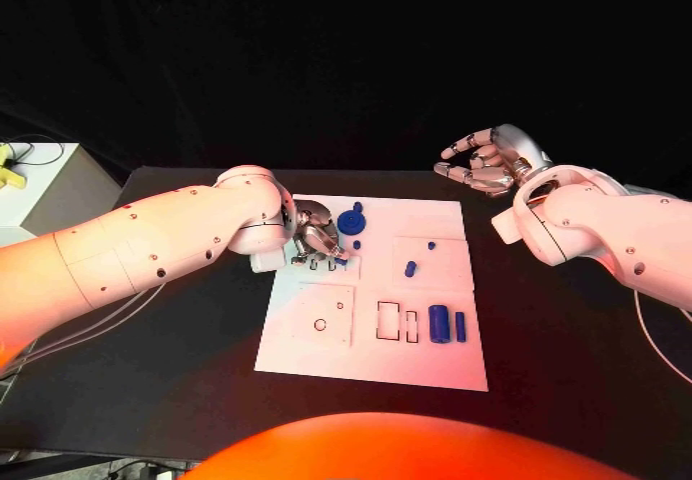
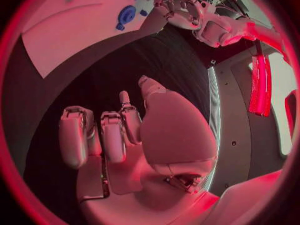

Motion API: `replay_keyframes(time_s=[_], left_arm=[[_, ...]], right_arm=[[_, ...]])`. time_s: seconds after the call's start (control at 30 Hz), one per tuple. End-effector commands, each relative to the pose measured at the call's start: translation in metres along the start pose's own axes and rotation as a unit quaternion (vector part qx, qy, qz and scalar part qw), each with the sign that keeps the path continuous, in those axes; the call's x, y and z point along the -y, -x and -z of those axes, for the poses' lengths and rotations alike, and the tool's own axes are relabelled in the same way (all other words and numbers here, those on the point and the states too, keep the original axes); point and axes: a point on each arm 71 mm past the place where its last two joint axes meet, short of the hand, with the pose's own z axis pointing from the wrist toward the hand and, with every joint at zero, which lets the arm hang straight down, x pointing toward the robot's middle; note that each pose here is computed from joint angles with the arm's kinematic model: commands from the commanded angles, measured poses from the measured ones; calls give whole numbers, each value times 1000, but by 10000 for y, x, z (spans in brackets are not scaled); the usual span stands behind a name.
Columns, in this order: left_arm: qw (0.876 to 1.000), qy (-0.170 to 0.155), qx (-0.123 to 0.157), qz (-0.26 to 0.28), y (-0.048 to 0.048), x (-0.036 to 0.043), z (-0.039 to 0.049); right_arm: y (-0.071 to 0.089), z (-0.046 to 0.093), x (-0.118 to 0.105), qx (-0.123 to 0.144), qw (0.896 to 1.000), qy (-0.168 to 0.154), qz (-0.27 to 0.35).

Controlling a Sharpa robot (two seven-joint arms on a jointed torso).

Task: Assemble the parts on the task board

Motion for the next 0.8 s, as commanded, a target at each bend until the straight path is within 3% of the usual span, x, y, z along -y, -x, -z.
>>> replay_keyframes(time_s=[0.03,0.4,0.8], left_arm=[[1000,-7,8,8,4,12,21],[999,12,50,-13,49,-60,80],[997,22,73,-32,23,-71,52]], right_arm=[[-8,3,2,-8,1000,7,3],[26,12,44,-3,1000,3,5],[34,15,48,-1,1000,5,5]])
